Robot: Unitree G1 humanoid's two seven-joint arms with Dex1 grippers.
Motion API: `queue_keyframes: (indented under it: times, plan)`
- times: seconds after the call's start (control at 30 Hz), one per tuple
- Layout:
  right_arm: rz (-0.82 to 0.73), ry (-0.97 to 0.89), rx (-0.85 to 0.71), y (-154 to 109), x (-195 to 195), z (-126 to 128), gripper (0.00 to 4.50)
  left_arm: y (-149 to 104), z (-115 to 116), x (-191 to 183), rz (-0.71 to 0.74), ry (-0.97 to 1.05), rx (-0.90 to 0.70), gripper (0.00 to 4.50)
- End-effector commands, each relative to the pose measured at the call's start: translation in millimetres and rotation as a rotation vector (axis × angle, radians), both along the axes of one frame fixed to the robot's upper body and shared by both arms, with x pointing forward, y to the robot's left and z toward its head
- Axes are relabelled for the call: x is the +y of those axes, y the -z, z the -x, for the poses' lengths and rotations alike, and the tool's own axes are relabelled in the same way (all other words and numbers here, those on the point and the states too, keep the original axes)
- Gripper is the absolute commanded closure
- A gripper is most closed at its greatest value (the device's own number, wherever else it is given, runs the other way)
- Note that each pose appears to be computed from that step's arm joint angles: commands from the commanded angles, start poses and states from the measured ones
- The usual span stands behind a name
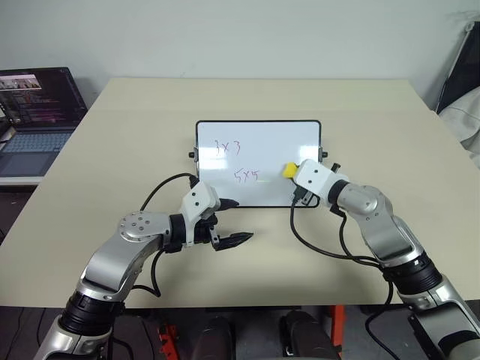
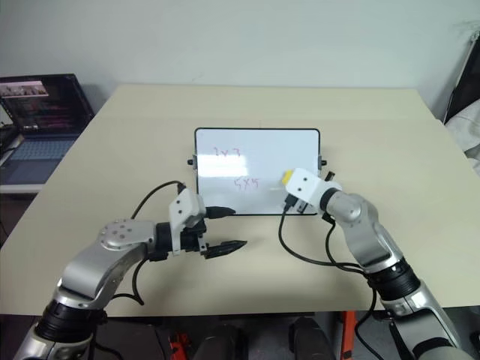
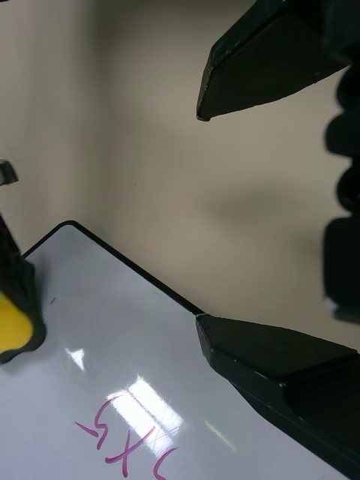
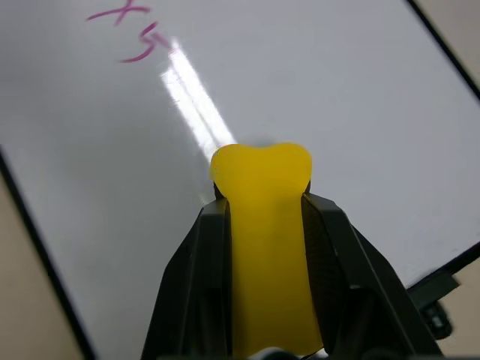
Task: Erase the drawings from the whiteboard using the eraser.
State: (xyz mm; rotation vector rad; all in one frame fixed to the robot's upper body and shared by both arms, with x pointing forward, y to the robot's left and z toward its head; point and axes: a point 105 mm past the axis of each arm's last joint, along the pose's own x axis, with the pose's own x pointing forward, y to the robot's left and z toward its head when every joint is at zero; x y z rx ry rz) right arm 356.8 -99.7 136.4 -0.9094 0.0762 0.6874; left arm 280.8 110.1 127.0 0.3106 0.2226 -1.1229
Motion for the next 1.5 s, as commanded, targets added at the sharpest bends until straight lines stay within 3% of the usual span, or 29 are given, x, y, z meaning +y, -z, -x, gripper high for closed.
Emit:
queue_keyframes:
  times: [0.03, 0.13, 0.33, 0.47, 0.67, 0.77, 0.93, 1.1, 1.23, 1.5]
  plan:
    - [0.078, 0.011, 0.112, 26, -12, 8, 3.53, -10, 1, -3, 0.012, 0.012, -0.048, 0.0]
    - [0.112, -0.02, 0.103, 23, -11, 12, 3.53, -11, 1, -5, 0.013, 0.017, -0.048, 0.0]
    - [0.0, 0.077, -0.16, -27, -9, -15, 3.53, -13, 1, -5, 0.012, 0.019, -0.05, 0.0]
    - [-0.038, 0.079, -0.205, -36, -4, -20, 3.53, -14, 2, -6, 0.013, 0.02, -0.05, 0.0]
    - [-0.013, 0.1, -0.131, -19, -8, -23, 3.53, -14, 1, -6, 0.012, 0.014, -0.051, 0.0]
    - [0.034, 0.076, 0.015, 8, -17, -10, 3.53, -14, 1, -5, 0.012, 0.006, -0.052, 0.0]
    - [0.053, 0.003, 0.105, 20, -15, 11, 3.53, -12, 1, -2, 0.011, -0.005, -0.048, 0.0]
    - [0.025, 0.01, 0.063, 10, -11, 10, 3.53, -11, 0, -1, 0.01, -0.005, -0.048, 0.0]
    - [-0.134, 0.021, 0.02, -17, -7, 11, 3.53, -12, -1, -2, 0.014, -0.006, -0.052, 0.0]
    - [-0.399, 0.002, 0.133, -22, -15, 51, 3.53, -17, -2, 8, 0.038, -0.057, -0.084, 0.0]
